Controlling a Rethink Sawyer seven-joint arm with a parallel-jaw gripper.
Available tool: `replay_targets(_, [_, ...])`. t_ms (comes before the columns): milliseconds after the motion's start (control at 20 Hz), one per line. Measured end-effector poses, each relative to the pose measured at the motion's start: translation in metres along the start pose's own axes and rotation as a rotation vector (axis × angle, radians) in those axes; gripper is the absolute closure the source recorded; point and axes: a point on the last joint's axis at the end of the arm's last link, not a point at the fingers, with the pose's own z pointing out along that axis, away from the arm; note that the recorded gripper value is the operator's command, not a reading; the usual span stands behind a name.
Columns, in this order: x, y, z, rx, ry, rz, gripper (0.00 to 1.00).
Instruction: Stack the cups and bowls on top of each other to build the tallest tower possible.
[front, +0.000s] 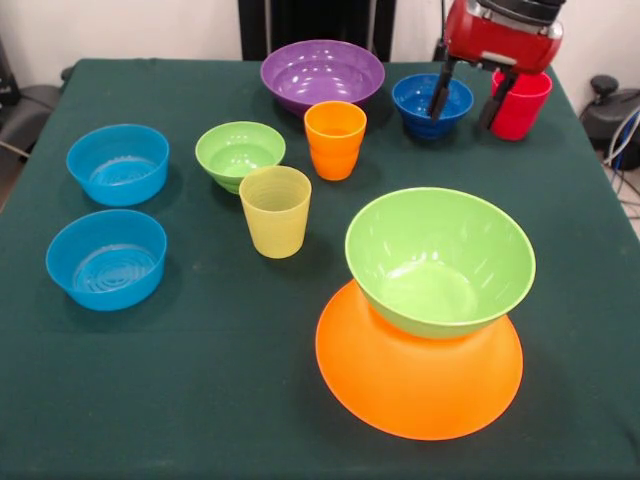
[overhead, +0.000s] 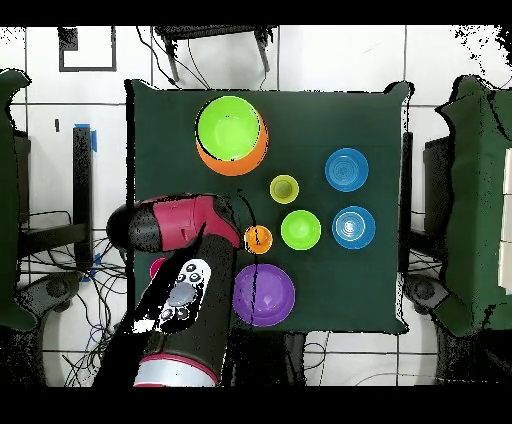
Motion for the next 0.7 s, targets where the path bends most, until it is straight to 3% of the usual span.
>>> replay_targets(150, [-0.005,-0.007,0.000,-0.023,-0.023,0.023,0.00])
replay_targets(200, [-0.011,-0.021,0.002,-0.045,-0.057,0.057,0.00])
replay_targets(300, [-0.014,-0.033,0.005,-0.054,-0.081,0.080,0.00])
replay_targets(400, [-0.015,-0.062,0.014,-0.058,-0.130,0.132,0.00])
replay_targets(500, [-0.009,-0.085,0.024,-0.055,-0.156,0.171,0.00])
replay_targets(700, [0.010,-0.109,0.042,-0.048,-0.163,0.213,0.00])
